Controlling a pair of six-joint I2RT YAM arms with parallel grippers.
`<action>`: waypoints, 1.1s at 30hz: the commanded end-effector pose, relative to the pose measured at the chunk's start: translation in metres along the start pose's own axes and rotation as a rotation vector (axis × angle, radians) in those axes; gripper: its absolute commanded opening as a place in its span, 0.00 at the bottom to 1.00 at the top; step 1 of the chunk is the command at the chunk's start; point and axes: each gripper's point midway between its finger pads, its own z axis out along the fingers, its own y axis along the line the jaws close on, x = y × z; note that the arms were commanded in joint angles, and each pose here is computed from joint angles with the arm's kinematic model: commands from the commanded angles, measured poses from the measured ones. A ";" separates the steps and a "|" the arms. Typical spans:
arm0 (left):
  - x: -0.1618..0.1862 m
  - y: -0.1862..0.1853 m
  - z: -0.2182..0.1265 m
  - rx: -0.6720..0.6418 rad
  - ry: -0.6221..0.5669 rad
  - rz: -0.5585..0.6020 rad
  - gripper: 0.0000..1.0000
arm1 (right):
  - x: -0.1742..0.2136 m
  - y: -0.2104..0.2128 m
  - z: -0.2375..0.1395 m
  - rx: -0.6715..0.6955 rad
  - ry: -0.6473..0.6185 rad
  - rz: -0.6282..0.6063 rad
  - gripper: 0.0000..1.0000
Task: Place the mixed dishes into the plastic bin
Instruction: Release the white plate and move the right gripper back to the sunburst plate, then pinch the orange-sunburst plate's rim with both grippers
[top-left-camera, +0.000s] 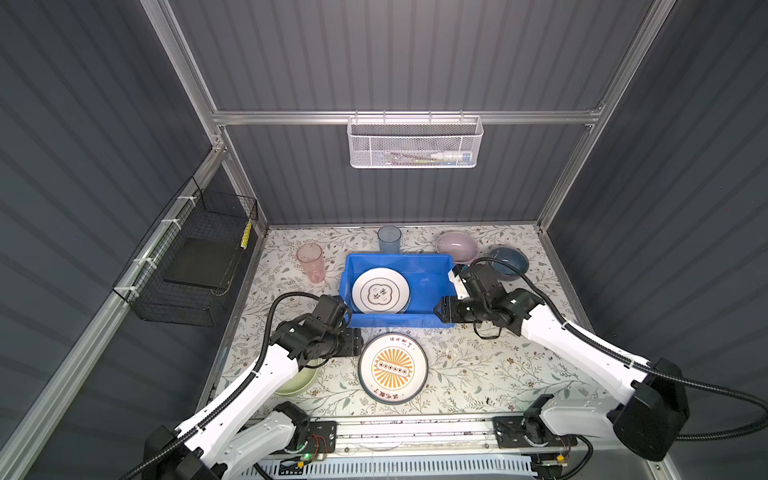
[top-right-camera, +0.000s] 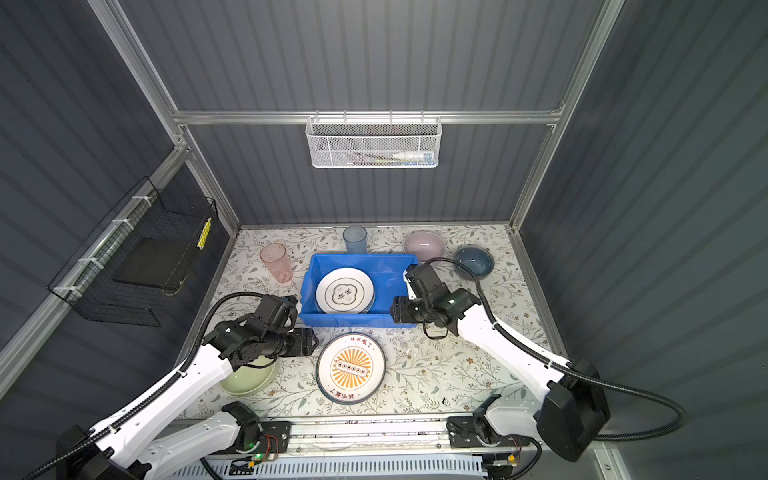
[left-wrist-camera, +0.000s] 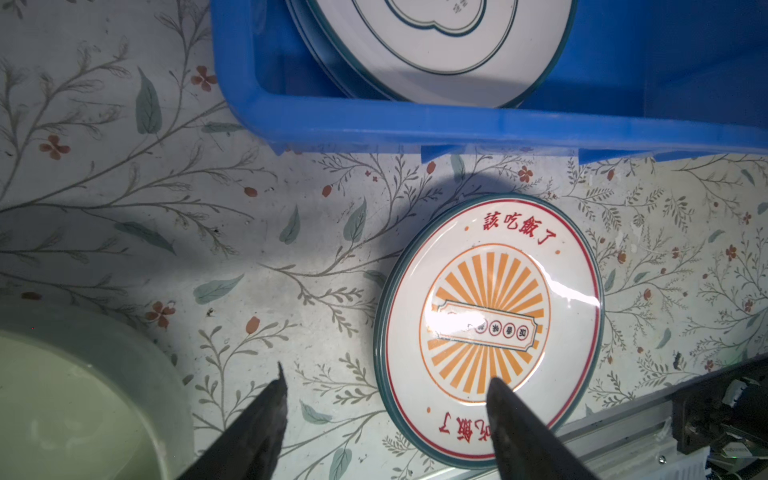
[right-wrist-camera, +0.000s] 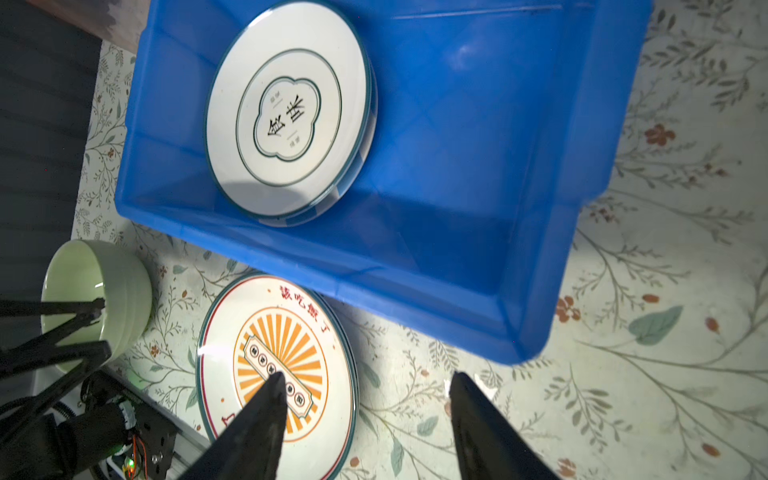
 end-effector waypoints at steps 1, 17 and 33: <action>0.009 -0.005 0.009 0.037 0.045 -0.005 0.72 | 0.023 -0.004 -0.003 -0.013 0.019 0.042 0.63; 0.038 0.003 0.051 0.043 0.146 -0.054 0.56 | 0.103 -0.002 0.025 -0.109 0.098 0.134 0.52; 0.055 0.007 0.071 0.036 0.232 -0.054 0.36 | 0.122 0.017 0.067 -0.147 0.162 0.153 0.46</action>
